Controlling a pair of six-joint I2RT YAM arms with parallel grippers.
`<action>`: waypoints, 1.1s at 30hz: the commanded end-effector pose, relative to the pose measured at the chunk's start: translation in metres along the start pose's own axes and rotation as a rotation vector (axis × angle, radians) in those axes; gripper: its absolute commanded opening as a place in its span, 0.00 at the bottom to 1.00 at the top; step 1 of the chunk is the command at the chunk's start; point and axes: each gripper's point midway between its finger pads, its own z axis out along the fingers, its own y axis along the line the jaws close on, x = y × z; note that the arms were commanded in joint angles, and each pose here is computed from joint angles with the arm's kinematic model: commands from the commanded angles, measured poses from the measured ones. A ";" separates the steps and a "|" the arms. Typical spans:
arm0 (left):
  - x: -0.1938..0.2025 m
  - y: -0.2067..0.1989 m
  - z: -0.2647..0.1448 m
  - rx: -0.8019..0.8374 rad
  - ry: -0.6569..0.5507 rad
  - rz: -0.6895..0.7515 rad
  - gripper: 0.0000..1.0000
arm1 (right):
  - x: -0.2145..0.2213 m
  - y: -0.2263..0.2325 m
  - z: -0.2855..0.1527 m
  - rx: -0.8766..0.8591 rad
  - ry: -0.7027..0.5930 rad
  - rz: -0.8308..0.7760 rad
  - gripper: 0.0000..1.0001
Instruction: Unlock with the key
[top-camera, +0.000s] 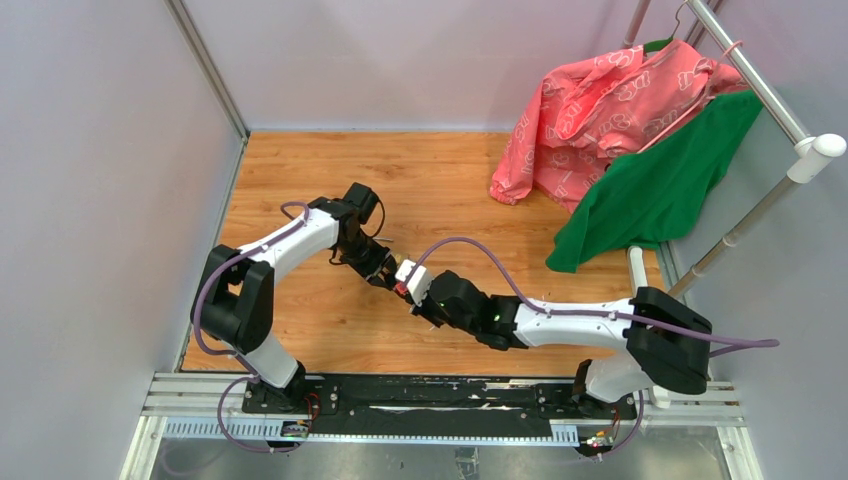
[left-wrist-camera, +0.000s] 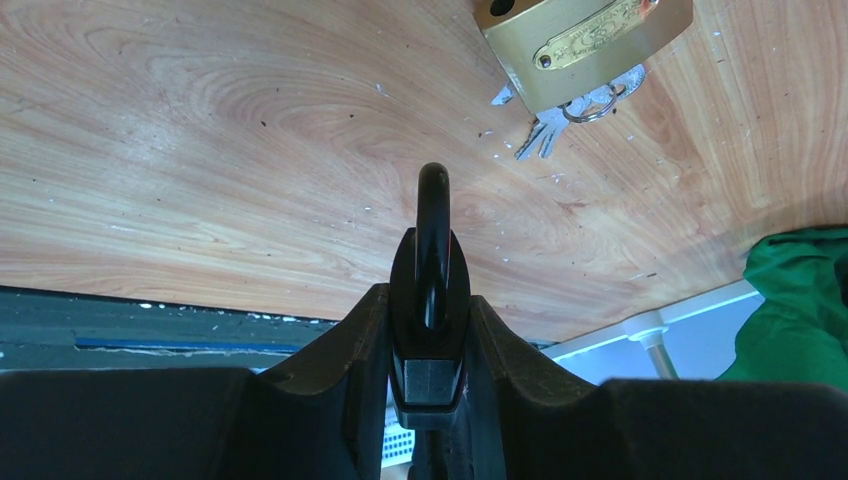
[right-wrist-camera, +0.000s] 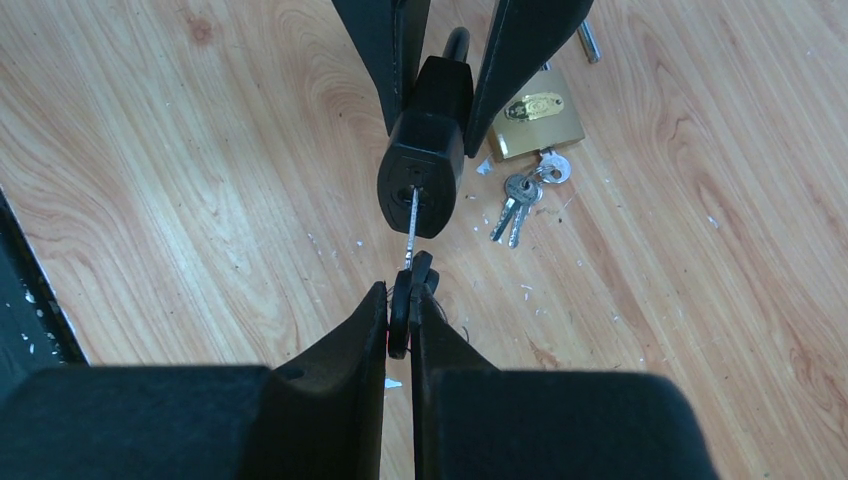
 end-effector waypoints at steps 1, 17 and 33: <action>0.010 -0.012 -0.016 0.047 0.036 0.006 0.00 | -0.005 0.005 -0.003 0.009 0.022 0.045 0.00; 0.007 -0.010 -0.019 0.050 0.008 0.001 0.00 | -0.036 0.006 0.012 0.025 0.016 0.133 0.00; 0.014 -0.014 -0.032 0.089 0.024 0.012 0.00 | -0.036 -0.009 0.027 0.126 0.070 0.111 0.00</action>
